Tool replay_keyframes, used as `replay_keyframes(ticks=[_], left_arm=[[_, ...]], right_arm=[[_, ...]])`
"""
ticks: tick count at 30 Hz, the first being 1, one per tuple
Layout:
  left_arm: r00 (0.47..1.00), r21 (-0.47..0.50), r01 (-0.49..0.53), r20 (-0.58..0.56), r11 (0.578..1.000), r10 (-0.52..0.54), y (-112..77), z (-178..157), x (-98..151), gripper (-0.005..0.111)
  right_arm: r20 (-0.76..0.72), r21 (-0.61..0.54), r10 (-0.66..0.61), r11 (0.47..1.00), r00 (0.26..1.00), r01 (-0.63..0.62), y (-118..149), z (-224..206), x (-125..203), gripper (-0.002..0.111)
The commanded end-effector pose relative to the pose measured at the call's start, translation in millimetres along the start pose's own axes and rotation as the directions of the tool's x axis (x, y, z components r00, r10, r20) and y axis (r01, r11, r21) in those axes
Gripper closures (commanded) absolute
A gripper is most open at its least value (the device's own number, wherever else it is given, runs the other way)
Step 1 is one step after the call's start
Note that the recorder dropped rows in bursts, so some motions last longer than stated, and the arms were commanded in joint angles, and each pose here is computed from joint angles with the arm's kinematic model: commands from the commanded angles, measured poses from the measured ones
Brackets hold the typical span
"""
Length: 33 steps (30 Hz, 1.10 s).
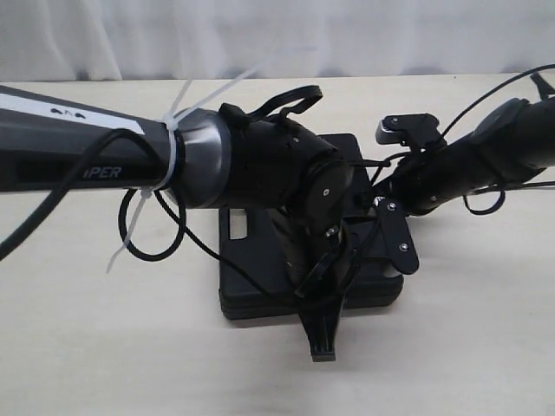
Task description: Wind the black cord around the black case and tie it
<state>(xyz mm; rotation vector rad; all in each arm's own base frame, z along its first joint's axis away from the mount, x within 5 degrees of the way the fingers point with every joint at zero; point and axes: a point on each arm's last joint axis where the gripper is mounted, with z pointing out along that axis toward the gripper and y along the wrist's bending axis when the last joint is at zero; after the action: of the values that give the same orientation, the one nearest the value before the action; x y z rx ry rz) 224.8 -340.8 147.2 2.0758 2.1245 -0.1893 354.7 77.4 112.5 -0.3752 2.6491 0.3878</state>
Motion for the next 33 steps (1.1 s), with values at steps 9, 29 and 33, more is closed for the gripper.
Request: replay_keyframes(ticks=[9,29,33], left_arm=[[0.991,-0.175,-0.019,-0.131,0.984,-0.004,29.0,-3.6,20.6,0.107],[0.985,-0.219,0.134,-0.08,0.966,-0.154,61.0,-43.6,48.8,0.107],[0.976,-0.239,0.214,0.08,0.947,-0.201,54.5,-83.0,41.0,0.107]], right_arm=[[0.003,-0.094,-0.16,0.983,0.987,0.159,58.1,12.3,-10.1,0.104],[0.019,-0.093,-0.215,0.972,0.976,0.216,54.7,-14.0,-14.0,0.104],[0.097,-0.029,-0.208,0.977,0.973,0.212,55.0,-37.0,-13.0,0.104]])
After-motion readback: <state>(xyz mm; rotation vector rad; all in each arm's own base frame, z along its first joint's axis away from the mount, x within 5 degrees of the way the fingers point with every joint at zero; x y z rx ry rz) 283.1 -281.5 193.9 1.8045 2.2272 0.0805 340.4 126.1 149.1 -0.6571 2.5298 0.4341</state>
